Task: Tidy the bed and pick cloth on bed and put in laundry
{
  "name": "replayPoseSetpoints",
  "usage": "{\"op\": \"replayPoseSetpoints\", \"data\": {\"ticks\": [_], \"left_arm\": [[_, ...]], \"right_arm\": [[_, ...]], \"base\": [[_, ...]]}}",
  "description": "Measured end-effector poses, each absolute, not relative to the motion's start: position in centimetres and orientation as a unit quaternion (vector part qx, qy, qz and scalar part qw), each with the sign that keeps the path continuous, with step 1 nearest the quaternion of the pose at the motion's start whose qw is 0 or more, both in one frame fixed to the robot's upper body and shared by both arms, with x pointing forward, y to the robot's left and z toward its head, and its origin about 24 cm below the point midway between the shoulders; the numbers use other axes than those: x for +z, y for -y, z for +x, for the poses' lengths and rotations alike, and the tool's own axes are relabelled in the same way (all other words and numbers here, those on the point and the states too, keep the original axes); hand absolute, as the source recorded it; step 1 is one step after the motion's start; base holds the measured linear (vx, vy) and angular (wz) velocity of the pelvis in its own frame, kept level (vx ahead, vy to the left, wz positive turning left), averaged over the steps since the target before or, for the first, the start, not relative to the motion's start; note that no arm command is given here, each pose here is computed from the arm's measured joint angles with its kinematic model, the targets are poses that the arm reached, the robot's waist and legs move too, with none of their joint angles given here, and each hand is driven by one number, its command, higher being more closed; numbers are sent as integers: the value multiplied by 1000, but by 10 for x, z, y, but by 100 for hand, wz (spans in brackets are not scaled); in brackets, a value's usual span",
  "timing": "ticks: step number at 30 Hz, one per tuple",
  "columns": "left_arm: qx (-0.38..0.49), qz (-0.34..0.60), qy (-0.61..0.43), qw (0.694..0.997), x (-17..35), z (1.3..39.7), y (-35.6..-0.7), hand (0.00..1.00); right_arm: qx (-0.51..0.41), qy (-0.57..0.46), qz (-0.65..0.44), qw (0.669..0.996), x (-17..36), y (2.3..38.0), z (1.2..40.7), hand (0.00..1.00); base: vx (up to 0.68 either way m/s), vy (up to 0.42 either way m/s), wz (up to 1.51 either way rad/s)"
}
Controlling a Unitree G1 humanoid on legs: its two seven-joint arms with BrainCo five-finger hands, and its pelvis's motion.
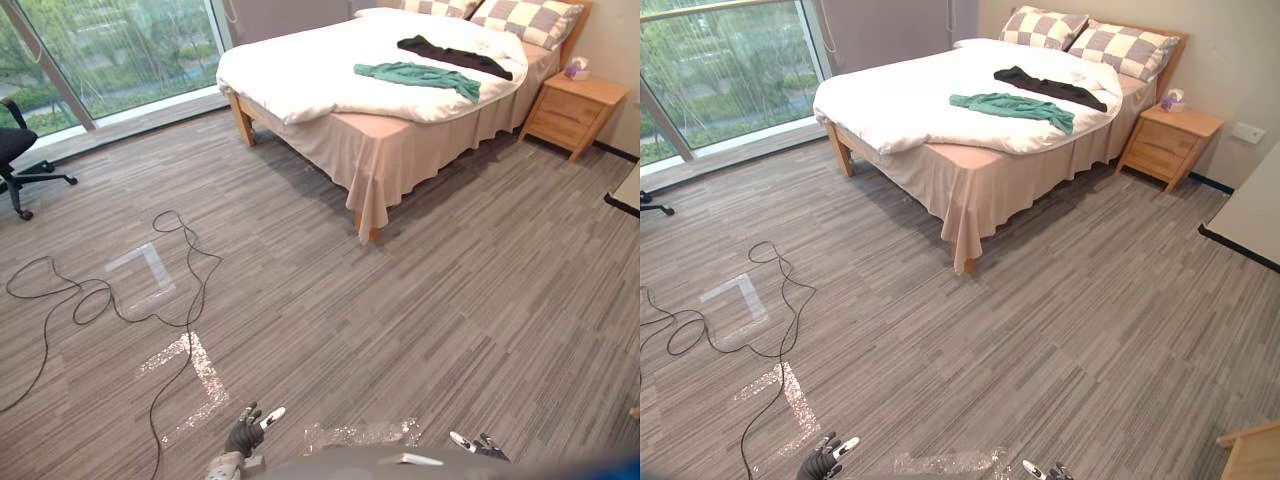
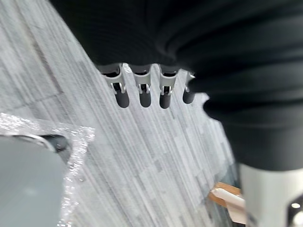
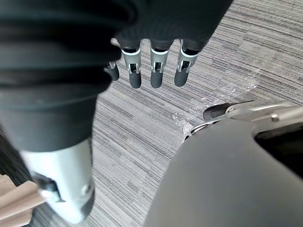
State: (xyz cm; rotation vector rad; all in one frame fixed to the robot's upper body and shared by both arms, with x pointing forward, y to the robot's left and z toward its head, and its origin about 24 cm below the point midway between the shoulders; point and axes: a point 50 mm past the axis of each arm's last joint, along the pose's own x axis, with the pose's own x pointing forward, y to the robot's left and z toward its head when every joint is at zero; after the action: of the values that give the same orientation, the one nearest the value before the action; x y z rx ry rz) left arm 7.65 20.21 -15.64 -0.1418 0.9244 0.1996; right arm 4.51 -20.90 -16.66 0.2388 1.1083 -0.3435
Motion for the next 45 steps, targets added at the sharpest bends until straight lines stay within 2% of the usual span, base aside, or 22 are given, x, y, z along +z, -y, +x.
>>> {"op": "replayPoseSetpoints", "data": {"ticks": [15,24,45], "left_arm": [[73,-77,-455,884,-157,87,-199,0],[47,-90,-453,885,-158,95,-180,0],[47,-88,-437,894,-155,102,-182,0]], "right_arm": [[-143,-517,105,837,-166,209,57,0],[-143,-516,103,838,-165,209,58,0],[-143,-514,81,842,-166,209,58,0]], "base": [[3,-51,2],[-67,-20,-1],[-4,-12,-17]]}}
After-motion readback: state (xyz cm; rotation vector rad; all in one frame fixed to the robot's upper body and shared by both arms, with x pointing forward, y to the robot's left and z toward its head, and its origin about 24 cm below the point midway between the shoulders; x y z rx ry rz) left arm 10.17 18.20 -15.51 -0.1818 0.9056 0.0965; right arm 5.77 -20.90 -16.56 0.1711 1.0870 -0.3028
